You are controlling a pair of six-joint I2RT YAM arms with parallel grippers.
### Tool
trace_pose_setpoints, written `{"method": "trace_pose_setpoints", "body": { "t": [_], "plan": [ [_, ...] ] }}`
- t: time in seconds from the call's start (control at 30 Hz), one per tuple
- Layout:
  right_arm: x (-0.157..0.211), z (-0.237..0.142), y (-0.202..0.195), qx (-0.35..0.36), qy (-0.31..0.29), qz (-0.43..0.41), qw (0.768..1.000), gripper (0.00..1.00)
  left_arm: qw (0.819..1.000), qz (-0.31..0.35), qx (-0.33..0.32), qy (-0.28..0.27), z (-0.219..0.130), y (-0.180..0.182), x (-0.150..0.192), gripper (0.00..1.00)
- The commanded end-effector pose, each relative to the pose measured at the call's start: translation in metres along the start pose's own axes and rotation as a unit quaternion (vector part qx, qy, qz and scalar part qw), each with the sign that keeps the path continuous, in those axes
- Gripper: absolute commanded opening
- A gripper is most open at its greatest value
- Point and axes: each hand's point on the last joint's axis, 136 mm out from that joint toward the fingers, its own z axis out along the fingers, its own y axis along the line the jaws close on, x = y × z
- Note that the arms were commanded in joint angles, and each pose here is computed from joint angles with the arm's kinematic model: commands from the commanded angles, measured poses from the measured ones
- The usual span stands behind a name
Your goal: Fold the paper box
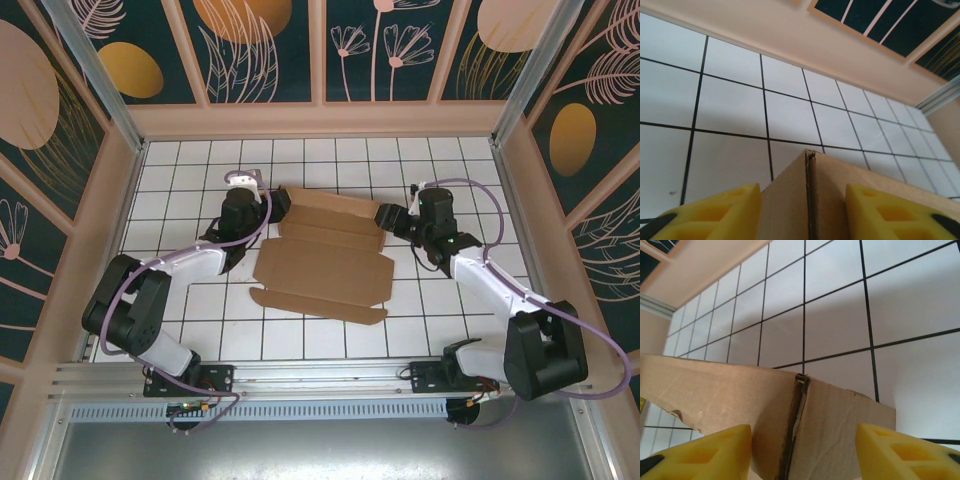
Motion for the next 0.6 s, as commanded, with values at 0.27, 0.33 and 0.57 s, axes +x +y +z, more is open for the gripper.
{"method": "trace_pose_setpoints", "body": {
  "t": [0.27, 0.33, 0.57],
  "plan": [
    [-0.003, 0.004, -0.019, 0.026, 0.003, 0.003, 1.0, 0.52, 0.993, -0.044, -0.067, 0.083, 0.002, 0.044, 0.057, 0.4],
    [0.0, 0.006, -0.021, 0.027, 0.007, 0.005, 1.0, 0.52, 0.991, -0.048, -0.078, 0.095, 0.0, 0.051, 0.067, 0.43],
    [-0.01, 0.002, -0.013, 0.021, -0.001, 0.002, 1.0, 0.52, 0.994, -0.04, -0.052, 0.085, -0.005, 0.04, 0.058, 0.57]
  ]
}}
